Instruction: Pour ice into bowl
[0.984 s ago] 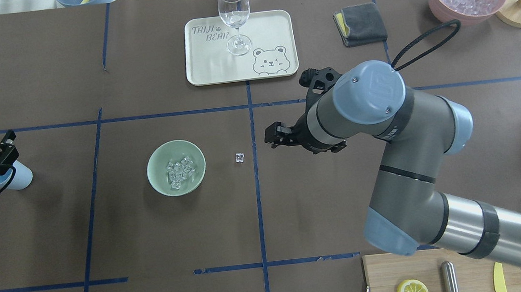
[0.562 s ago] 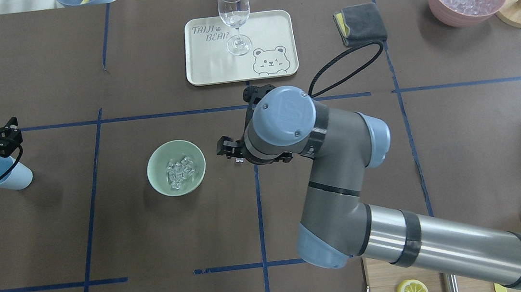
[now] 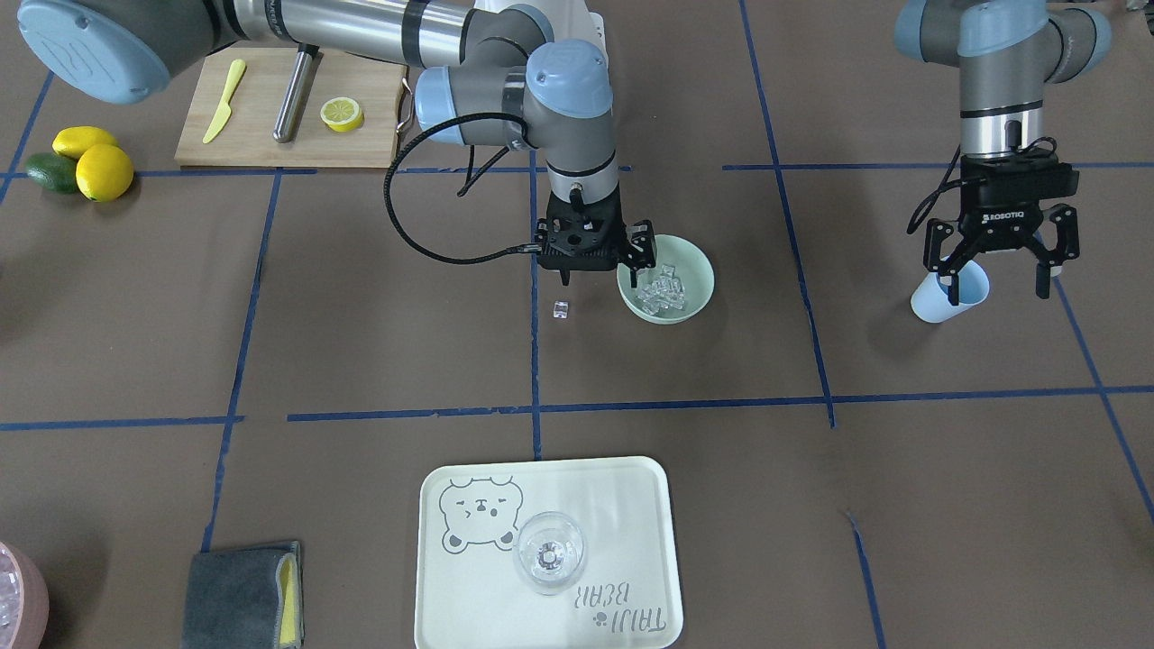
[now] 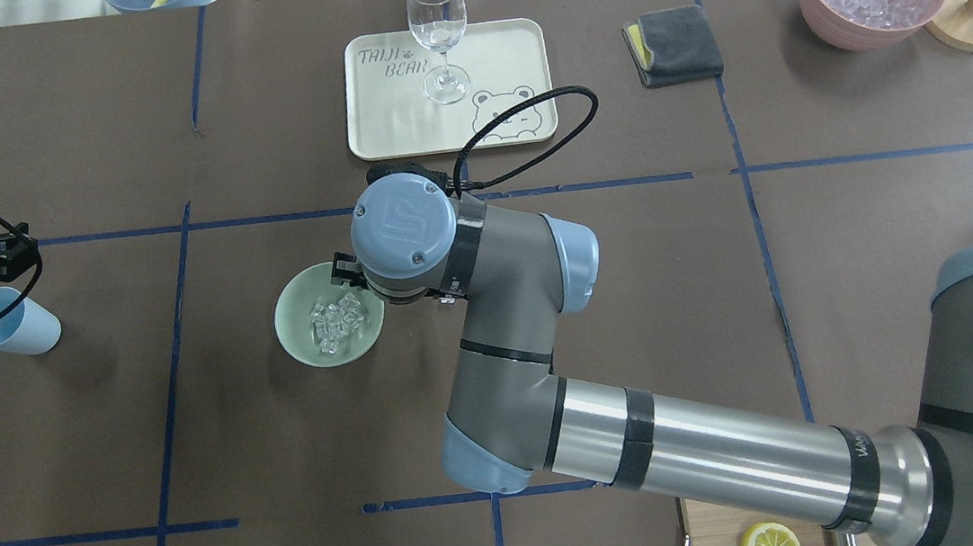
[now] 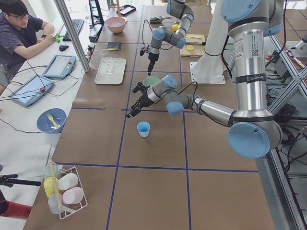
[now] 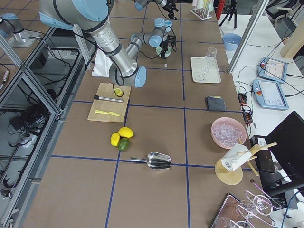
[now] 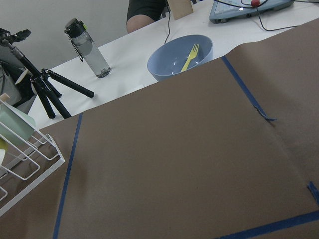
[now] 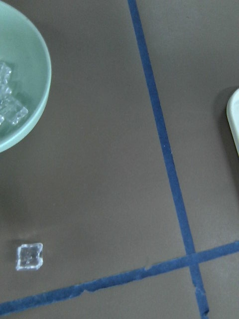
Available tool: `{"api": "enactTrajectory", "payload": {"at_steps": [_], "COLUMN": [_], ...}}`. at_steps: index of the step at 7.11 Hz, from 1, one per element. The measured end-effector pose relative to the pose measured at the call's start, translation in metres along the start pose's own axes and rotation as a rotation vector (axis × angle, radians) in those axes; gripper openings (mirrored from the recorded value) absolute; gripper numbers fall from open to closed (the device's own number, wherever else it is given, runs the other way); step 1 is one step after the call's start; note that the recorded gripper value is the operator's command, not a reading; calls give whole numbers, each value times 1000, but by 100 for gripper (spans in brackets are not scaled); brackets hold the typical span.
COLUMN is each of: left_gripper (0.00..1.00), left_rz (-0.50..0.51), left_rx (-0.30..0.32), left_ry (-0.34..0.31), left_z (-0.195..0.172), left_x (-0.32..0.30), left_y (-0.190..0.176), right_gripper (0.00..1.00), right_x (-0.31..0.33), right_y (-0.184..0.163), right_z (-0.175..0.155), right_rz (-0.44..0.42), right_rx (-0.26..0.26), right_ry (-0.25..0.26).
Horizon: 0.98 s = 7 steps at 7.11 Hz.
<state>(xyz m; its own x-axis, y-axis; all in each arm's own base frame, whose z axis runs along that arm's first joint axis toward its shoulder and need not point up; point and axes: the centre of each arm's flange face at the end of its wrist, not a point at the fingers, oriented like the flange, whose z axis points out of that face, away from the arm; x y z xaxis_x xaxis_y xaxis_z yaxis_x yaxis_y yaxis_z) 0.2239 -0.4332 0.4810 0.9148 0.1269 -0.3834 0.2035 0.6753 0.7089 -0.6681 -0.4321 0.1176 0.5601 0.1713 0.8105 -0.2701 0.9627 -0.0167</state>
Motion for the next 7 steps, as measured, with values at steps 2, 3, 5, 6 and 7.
{"api": "enactTrajectory", "payload": {"at_steps": [2, 3, 5, 6, 7], "left_gripper": [100, 100, 100, 100, 100], "left_rz": [23, 24, 14, -10, -31], "left_rx": [-76, -118, -202, -250, -285], "left_ry": [-7, -1, 30, 34, 32], "left_z": [6, 8, 9, 11, 12], "left_x": [-26, -37, -64, -76, -83], "left_y": [-10, -21, -46, -60, -74], "right_gripper": [100, 82, 19, 0, 0], "right_x": [-17, -20, -20, -20, -20], "right_y": [8, 16, 29, 32, 34], "right_z": [14, 20, 30, 34, 34], "right_rz": [-12, -19, -29, -32, -36], "right_rx": [-4, -4, -11, -14, -17], "right_ry": [10, 16, 29, 34, 35]}}
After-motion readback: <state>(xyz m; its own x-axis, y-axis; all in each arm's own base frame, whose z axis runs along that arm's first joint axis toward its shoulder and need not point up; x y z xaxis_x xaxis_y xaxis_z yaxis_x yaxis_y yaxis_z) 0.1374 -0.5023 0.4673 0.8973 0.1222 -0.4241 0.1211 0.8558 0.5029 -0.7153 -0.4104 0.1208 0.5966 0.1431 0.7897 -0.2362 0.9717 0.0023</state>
